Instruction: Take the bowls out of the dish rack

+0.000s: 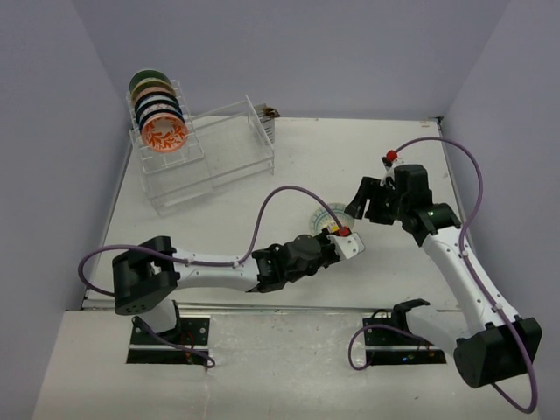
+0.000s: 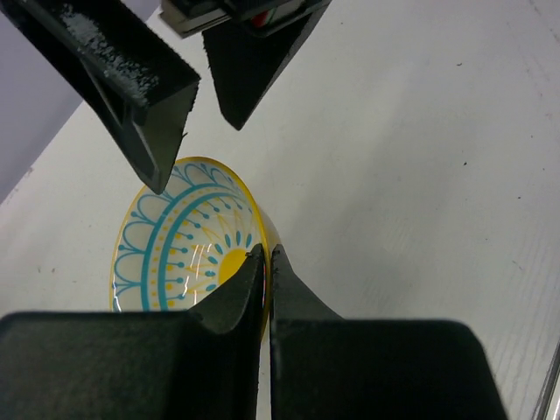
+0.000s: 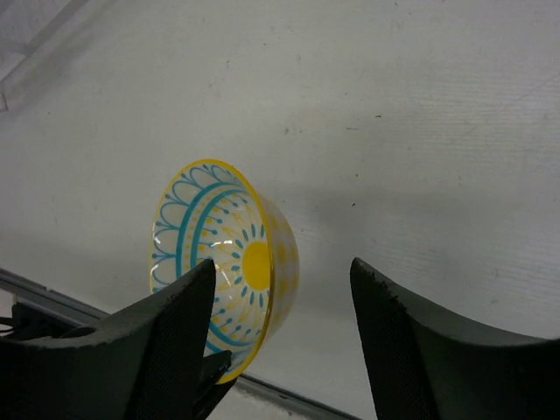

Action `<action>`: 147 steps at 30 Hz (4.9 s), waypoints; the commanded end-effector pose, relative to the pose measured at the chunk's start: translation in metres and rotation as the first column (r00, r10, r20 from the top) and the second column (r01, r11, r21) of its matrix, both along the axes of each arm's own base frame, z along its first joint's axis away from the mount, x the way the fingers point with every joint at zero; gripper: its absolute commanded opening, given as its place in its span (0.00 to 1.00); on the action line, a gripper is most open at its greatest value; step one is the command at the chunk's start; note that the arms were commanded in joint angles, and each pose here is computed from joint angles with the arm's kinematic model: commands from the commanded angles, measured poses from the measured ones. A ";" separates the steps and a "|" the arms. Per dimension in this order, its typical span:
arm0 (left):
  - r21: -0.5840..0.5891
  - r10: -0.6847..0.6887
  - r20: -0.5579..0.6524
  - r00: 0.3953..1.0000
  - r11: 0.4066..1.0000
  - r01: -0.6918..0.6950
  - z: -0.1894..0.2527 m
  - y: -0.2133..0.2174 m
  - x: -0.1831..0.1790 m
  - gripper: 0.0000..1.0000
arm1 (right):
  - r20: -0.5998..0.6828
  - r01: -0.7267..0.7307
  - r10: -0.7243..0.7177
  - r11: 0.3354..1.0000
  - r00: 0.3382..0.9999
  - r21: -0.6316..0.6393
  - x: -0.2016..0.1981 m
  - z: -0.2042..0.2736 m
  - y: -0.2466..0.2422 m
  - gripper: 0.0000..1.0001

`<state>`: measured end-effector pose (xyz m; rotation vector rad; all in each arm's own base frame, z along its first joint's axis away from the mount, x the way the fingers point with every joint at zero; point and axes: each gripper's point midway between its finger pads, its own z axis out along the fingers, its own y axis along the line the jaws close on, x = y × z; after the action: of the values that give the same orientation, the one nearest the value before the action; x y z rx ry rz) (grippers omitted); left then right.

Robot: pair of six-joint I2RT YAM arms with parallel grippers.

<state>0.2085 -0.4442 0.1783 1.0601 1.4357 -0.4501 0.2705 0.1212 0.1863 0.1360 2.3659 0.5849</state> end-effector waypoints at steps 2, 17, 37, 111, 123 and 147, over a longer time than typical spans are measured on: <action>-0.054 0.056 0.162 0.985 0.997 -0.047 0.054 -0.012 0.010 0.00 | -0.046 -0.085 0.085 0.996 0.995 -0.001 -0.012 -0.011 0.012 0.59; 0.043 0.173 0.179 0.969 0.982 -0.183 0.045 -0.005 0.013 0.08 | 0.016 -0.003 0.003 0.999 1.000 -0.033 0.007 -0.025 0.012 0.00; -0.085 0.705 -0.400 0.586 0.608 -0.789 0.093 0.221 -0.025 1.00 | -0.117 0.391 -0.402 0.914 0.908 -0.106 0.211 -0.108 -0.067 0.00; -0.377 0.322 -0.915 0.244 -0.468 -0.799 0.177 0.451 0.230 0.39 | 0.555 -0.264 -0.033 0.855 0.831 0.446 -0.098 0.140 0.016 0.99; -0.368 0.358 -0.911 0.205 -0.483 -0.795 0.166 0.459 0.228 0.18 | 0.561 -0.255 -0.042 0.861 0.827 0.440 -0.097 0.139 0.014 0.99; -0.598 0.362 -0.800 0.478 -0.418 -0.684 0.237 0.452 0.204 0.00 | 0.585 -0.247 -0.059 0.868 0.809 0.430 -0.100 0.147 0.011 0.99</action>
<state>0.4249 -0.0018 0.3591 -1.2148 1.2924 -0.5655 0.1734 0.1339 0.3214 0.0702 1.6329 1.1258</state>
